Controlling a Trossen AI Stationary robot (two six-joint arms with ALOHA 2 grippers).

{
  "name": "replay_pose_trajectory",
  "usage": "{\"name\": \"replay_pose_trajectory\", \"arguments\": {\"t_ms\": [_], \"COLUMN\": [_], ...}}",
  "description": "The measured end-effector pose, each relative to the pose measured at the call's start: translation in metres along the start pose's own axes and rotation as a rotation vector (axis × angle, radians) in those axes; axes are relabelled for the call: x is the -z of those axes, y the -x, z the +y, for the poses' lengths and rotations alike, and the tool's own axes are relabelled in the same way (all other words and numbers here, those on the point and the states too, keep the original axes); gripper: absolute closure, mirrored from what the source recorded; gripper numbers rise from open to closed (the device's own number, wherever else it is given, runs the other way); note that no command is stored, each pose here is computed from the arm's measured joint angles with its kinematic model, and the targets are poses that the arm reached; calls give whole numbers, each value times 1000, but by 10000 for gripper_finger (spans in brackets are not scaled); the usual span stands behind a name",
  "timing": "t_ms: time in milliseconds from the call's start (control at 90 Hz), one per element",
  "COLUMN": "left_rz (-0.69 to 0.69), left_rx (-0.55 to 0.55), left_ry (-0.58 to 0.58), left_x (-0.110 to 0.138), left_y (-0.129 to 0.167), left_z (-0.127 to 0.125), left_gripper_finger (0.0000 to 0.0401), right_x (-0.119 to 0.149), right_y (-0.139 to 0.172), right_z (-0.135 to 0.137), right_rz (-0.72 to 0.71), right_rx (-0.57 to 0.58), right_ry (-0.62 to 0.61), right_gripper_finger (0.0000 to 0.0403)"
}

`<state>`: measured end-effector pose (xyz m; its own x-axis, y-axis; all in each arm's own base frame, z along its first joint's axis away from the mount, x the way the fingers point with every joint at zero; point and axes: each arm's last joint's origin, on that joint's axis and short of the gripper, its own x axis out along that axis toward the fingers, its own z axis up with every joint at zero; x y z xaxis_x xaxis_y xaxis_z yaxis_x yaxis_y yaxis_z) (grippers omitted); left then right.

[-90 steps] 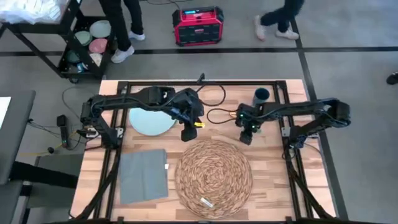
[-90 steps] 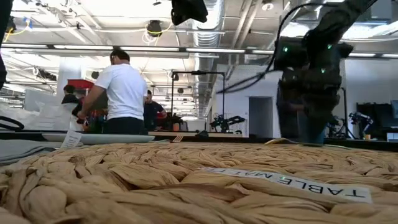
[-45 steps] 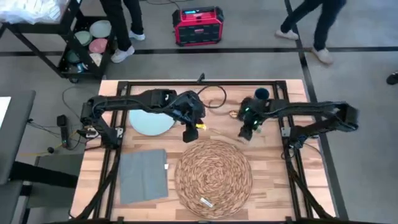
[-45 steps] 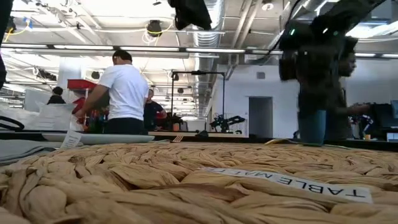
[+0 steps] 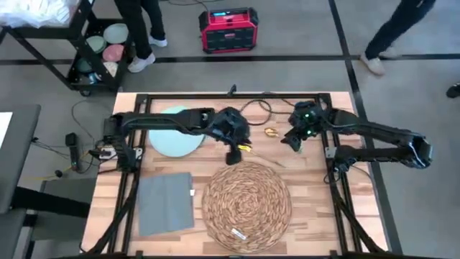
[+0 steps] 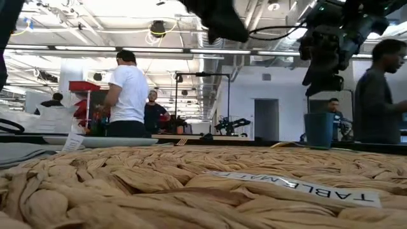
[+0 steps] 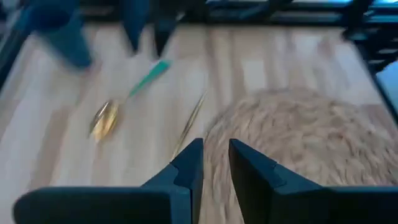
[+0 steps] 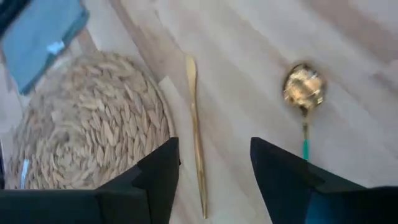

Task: Set table place
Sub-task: Put the gold knife on the brown woven placemat

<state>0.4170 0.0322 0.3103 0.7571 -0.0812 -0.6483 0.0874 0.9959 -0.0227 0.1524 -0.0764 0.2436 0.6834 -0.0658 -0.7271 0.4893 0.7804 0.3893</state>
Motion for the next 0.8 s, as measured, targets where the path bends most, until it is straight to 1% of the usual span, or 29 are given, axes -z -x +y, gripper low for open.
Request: {"name": "replay_pose_trajectory", "arguments": {"t_ms": [67, 167, 278, 411, 444, 489, 578, 633, 711, 800], "left_rz": [26, 67, 95, 108, 123, 104, 147, 126, 155, 136], "left_rx": [14, 68, 79, 96, 113, 131, 183, 184, 193, 157], "left_ry": [-18, -67, -158, -267, -289, -314, -318, -359, -413, -466], "left_x": [-1, -5, -18, -29, -25, -19, -6, -3, 3, 6], "left_y": [-24, -59, -86, -112, -121, -131, -140, -148, -153, -165], "left_z": [5, 10, 16, 21, 22, 22, 21, 21, 21, 23], "left_gripper_finger": [343, 343, 343, 343, 343, 343, 343, 343, 343, 343], "right_x": [1, 5, 10, 20, 24, 28, 36, 40, 42, 43], "right_y": [9, 23, 35, 47, 50, 53, 58, 61, 65, 68], "right_z": [-3, -8, -12, -14, -14, -14, -15, -15, -16, -16], "right_rz": [-32, -72, -114, -113, -103, -91, -69, -70, -89, -110], "right_rx": [11, 37, 57, 76, 82, 88, 105, 112, 118, 124], "right_ry": [-19, -54, -96, -123, -132, -142, -162, -165, -168, -172], "right_gripper_finger": [223, 223, 223, 223, 223, 223, 223, 223, 223, 223]}}
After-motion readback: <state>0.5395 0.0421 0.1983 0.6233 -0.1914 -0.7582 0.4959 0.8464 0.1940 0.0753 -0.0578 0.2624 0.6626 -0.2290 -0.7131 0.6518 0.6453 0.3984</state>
